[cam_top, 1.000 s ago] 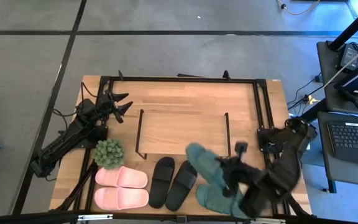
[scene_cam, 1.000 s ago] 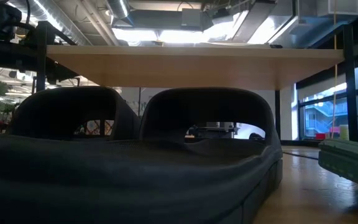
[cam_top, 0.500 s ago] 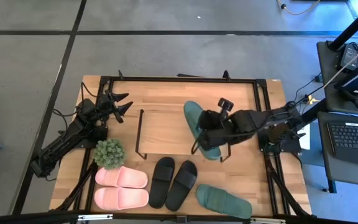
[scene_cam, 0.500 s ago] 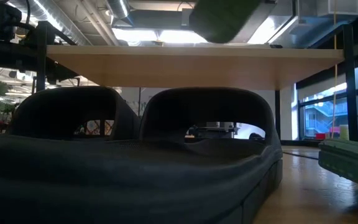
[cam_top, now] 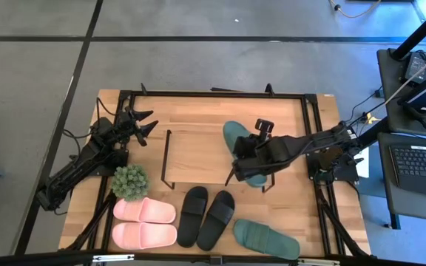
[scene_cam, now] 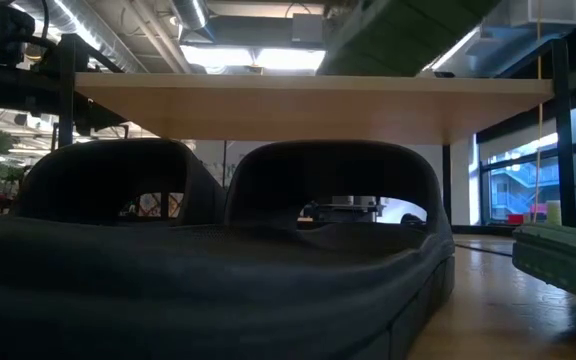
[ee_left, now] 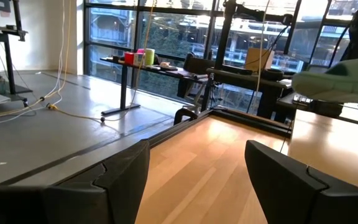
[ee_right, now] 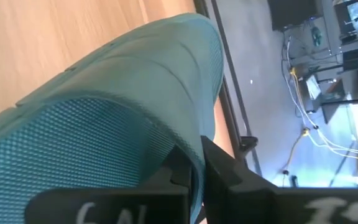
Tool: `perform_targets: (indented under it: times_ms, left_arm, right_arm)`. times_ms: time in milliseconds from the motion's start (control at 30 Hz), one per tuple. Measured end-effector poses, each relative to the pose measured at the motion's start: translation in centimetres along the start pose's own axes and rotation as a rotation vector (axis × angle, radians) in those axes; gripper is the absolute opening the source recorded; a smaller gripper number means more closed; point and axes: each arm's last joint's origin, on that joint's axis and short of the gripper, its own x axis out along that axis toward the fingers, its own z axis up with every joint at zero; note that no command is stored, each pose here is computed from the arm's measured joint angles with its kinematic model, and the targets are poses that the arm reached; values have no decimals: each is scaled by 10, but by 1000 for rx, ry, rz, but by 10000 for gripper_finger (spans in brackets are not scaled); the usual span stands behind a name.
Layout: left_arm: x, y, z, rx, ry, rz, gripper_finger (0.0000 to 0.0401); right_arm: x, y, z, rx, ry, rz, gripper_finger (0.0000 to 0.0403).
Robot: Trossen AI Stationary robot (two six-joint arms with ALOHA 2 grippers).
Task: Pick and place slides into the shelf
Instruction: Put the right green slipper on the shelf
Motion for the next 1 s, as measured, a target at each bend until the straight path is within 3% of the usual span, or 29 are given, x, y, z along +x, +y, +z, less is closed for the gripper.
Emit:
perform_targets:
  times_ms: [367,1000]
  left_arm:
    - [0,0,0,2,0,0,255]
    - [0,0,0,2,0,0,255]
  right_arm:
    - [24,16,-15,-5,35,-128,13]
    - [33,23,-24,-30,95,-107,13]
